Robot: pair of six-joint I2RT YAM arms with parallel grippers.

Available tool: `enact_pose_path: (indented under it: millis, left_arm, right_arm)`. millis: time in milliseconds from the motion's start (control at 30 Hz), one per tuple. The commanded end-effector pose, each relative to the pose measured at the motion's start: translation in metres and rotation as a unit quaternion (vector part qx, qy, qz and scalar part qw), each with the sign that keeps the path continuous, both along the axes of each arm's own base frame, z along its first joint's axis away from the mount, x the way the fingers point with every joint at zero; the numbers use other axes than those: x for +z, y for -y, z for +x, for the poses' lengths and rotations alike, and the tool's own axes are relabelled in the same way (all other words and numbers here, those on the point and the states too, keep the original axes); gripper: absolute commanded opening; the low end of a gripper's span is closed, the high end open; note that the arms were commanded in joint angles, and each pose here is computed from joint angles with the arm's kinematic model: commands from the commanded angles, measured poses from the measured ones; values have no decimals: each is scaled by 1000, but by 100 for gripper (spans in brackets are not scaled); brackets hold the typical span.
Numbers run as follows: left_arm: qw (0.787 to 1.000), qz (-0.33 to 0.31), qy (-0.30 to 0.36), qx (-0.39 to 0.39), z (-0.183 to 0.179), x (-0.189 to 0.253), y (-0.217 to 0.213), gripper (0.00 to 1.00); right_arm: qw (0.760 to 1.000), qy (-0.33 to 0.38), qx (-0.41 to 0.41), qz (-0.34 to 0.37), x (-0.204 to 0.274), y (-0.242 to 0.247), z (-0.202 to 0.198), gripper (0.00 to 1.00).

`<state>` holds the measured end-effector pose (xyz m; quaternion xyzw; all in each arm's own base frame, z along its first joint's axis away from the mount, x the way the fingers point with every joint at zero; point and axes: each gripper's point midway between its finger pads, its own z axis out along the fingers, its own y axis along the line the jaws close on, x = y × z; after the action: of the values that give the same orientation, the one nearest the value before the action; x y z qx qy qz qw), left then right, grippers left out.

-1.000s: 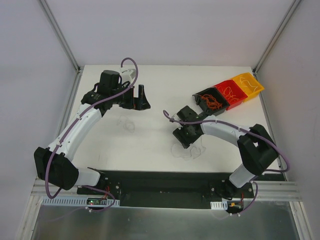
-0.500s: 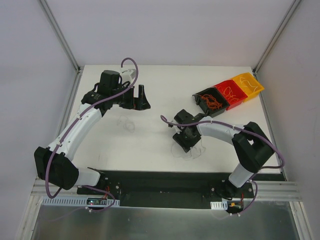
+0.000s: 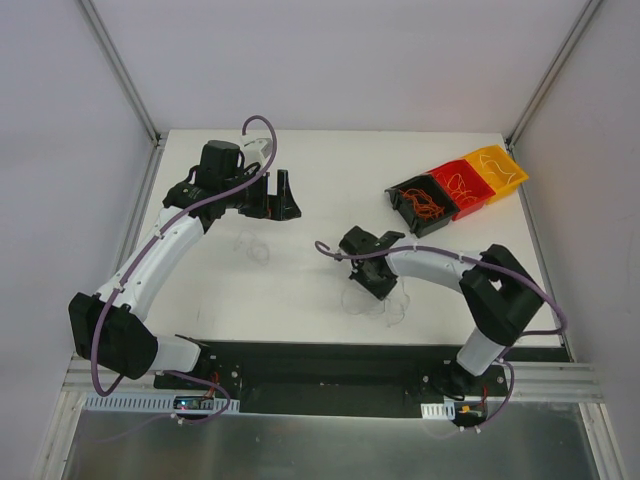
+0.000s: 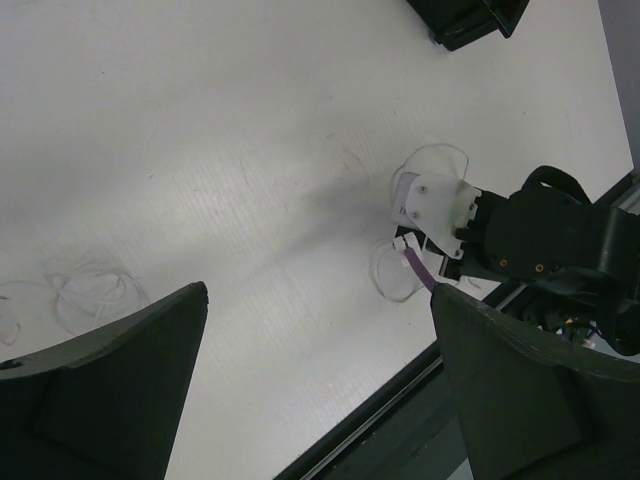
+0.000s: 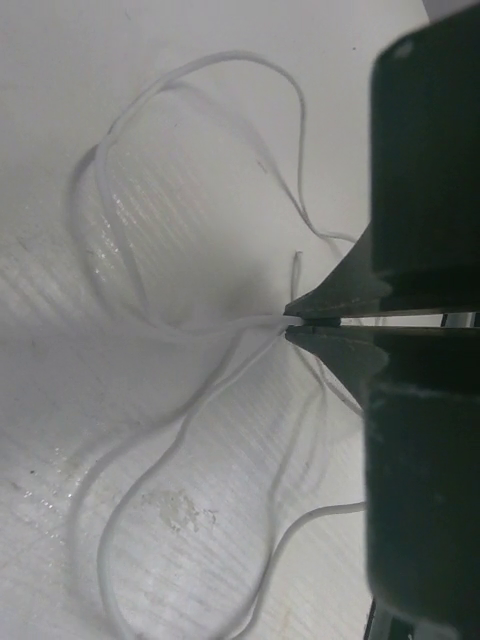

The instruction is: Untangle the cables

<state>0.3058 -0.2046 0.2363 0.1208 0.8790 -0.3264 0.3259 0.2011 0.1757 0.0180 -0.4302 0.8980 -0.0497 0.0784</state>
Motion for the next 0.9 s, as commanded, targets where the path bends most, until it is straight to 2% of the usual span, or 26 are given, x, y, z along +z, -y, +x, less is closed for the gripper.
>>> enact_pose_path:
  millis: [0,167,267,400,467,667,800,867]
  left_arm:
    - [1000,-11,10,-11,1,6,3,93]
    - [1000,-19,12,-16,-1,10,5,93]
    - [999,-22,13,-19,-3,12,6,93]
    - [998,-36,25,-33,-9,21,9,95]
    - [998,-43,30,-39,-11,24,10,96]
    - [996,-59,34,-52,-18,33,14,97]
    - [996,-64,42,-55,-19,37,14,97]
    - [995,-65,42,-56,-20,37,15,97]
  right_arm:
    - [997,73,-16,32,48,-2,14,0]
    - [976,162,-66,127,119,2,27,0]
    - [949,226,-126,180,171,20,42,0]
    - [899,301,-223,227,231,56,67,0]
    - [866,342,-273,240,262,77,83,0]
    - [784,432,-380,232,326,132,135,0]
    - [748,459,-429,215,347,167,170,0]
    - [732,458,-440,244,363,176,184,0]
